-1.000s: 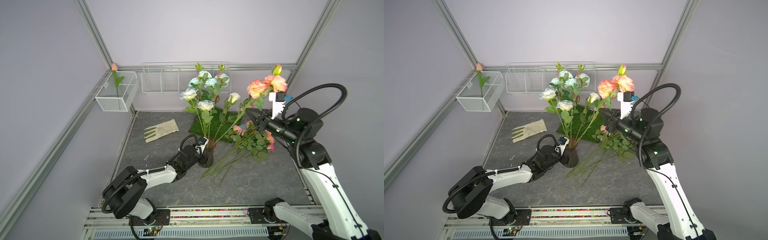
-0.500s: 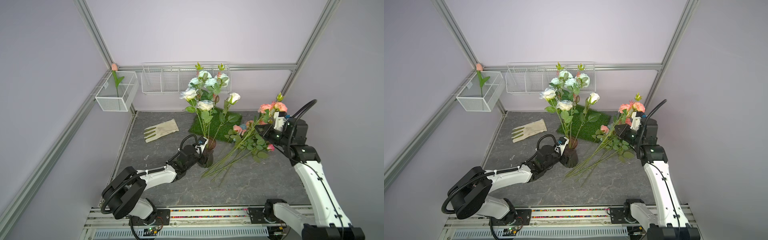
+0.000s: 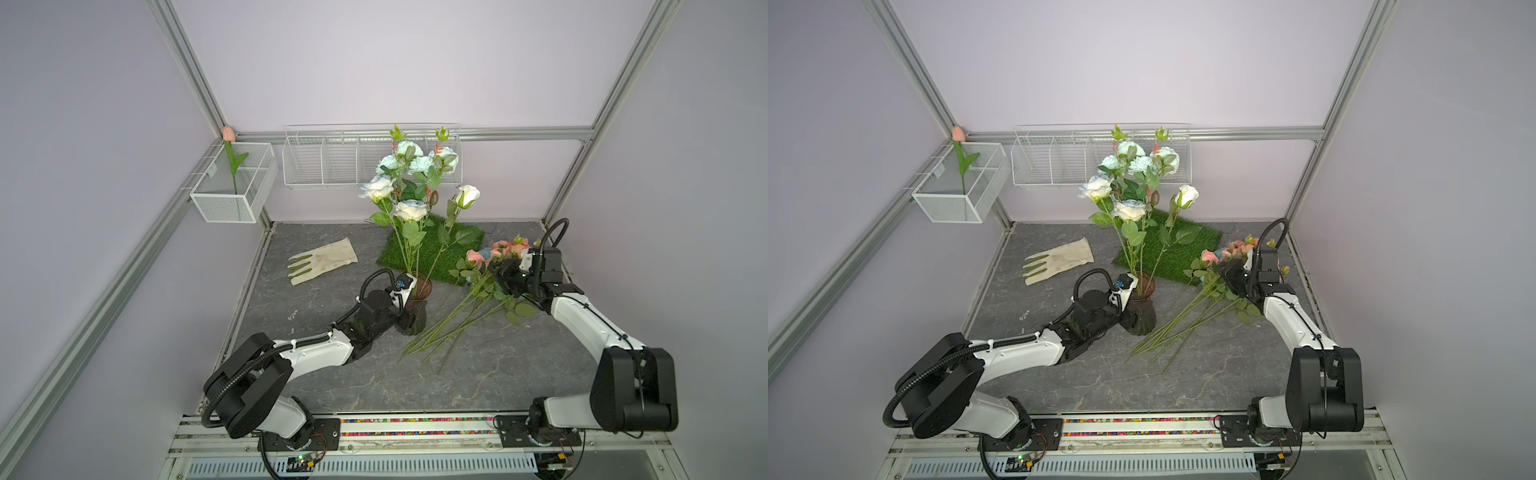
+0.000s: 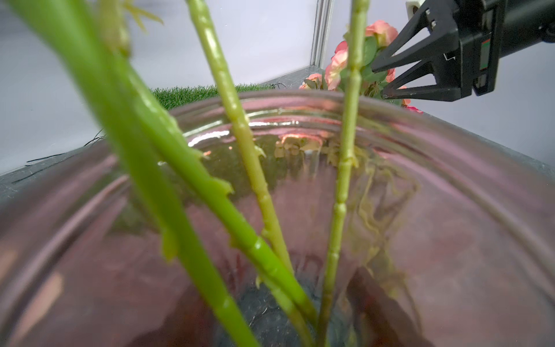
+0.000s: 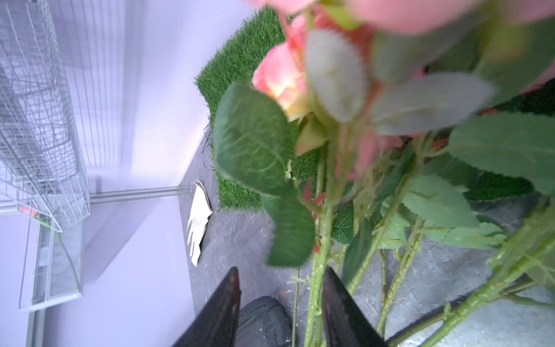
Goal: Pick out pink flowers from the vase
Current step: Place the flower at the center of the board, then reset both arms
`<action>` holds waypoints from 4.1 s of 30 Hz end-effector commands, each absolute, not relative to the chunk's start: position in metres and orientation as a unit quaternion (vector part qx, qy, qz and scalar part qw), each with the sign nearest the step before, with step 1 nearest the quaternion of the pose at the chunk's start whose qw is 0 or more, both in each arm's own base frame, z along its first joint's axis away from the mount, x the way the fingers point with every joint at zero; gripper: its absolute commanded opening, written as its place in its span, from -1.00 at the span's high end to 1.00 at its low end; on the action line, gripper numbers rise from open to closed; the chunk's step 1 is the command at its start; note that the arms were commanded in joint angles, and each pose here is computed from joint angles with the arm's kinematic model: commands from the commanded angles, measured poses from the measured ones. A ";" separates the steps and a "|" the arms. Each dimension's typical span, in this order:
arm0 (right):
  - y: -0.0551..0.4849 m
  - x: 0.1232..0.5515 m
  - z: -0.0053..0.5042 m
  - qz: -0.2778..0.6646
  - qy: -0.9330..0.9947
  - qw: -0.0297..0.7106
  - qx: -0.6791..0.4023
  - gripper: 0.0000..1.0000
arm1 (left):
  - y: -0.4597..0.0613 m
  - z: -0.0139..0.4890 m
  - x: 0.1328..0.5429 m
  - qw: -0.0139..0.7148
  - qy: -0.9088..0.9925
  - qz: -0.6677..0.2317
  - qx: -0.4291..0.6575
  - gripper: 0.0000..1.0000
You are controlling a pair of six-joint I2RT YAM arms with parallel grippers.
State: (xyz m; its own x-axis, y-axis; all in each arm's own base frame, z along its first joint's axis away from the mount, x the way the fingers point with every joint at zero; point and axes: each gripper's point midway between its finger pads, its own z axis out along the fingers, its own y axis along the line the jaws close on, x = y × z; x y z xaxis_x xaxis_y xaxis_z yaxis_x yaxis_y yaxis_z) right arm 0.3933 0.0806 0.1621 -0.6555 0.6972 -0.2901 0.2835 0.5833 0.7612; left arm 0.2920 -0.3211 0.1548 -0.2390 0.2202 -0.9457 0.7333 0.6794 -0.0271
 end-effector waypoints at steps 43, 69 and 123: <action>0.065 0.377 0.197 0.270 0.846 0.382 0.256 -0.15 | -0.285 0.114 0.271 0.493 0.800 -0.103 0.327 -0.53; 0.069 0.377 0.206 0.274 0.844 0.397 0.233 -0.33 | -0.282 0.183 0.278 0.530 0.783 -0.097 0.311 -0.99; -0.009 0.403 0.097 -0.034 0.836 0.548 0.006 -0.78 | 0.015 0.139 0.384 0.561 0.803 0.155 -0.129 -0.99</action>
